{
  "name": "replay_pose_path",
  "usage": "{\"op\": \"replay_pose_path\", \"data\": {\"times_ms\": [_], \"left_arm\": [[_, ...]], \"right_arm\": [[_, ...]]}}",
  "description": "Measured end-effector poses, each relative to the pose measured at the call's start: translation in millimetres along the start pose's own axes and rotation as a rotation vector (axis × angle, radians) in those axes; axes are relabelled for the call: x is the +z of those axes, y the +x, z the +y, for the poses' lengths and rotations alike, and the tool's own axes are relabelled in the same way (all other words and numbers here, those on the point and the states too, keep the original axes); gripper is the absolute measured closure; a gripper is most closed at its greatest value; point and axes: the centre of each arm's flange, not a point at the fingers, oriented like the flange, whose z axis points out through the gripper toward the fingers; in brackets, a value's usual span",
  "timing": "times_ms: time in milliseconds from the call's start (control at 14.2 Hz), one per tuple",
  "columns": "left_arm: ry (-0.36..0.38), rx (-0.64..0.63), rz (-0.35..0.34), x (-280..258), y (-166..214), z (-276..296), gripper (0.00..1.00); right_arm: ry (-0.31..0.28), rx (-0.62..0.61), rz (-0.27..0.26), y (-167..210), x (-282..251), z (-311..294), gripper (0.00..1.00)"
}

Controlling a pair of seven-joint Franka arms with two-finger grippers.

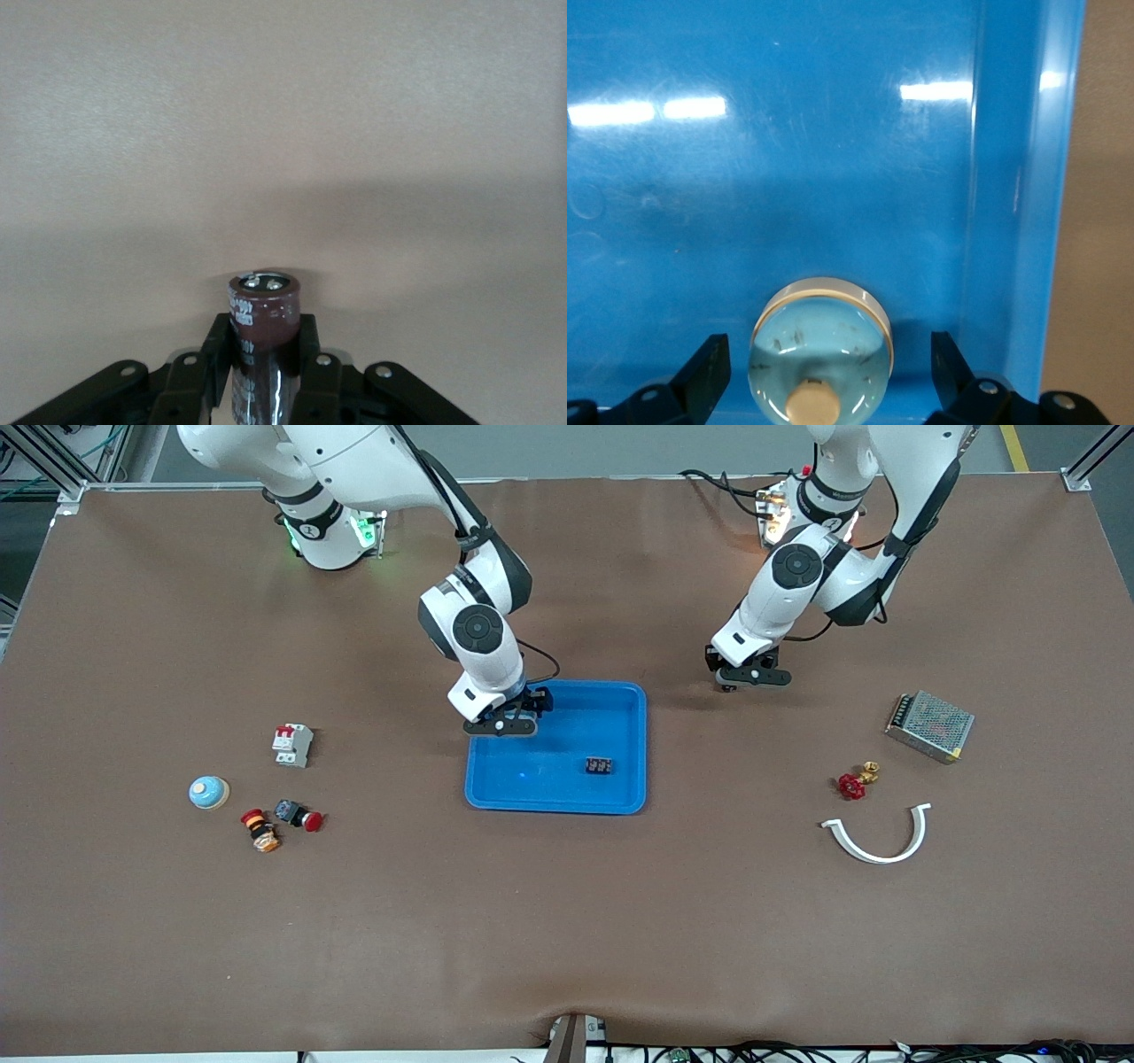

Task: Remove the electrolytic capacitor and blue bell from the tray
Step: 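Grasp the second blue bell with the right gripper and lift it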

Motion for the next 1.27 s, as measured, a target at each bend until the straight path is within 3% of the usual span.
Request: {"op": "replay_pose_path", "data": {"times_ms": [424,565,777,1271], "left_arm": [[-0.005,0.008,-0.002,0.8,-1.9,3.8,0.66],[-0.005,0.008,-0.002,0.9,-1.9,3.8,0.66],[-0.006,0.008,-0.002,1.0,-1.9,3.9,0.66],[-0.023,0.007,-0.008,5.4,-3.3,5.8,0.66]], "right_arm": [[-0.001,-0.006,0.001,-2.9,6.3,-2.9,0.0],[-0.002,-0.007,-0.001,-3.9,7.8,-3.4,0.04],[0.001,0.003,0.001,-2.1,6.3,-3.7,0.32],[0.006,0.019,-0.007,6.3,-2.8,-7.0,0.32]]}}
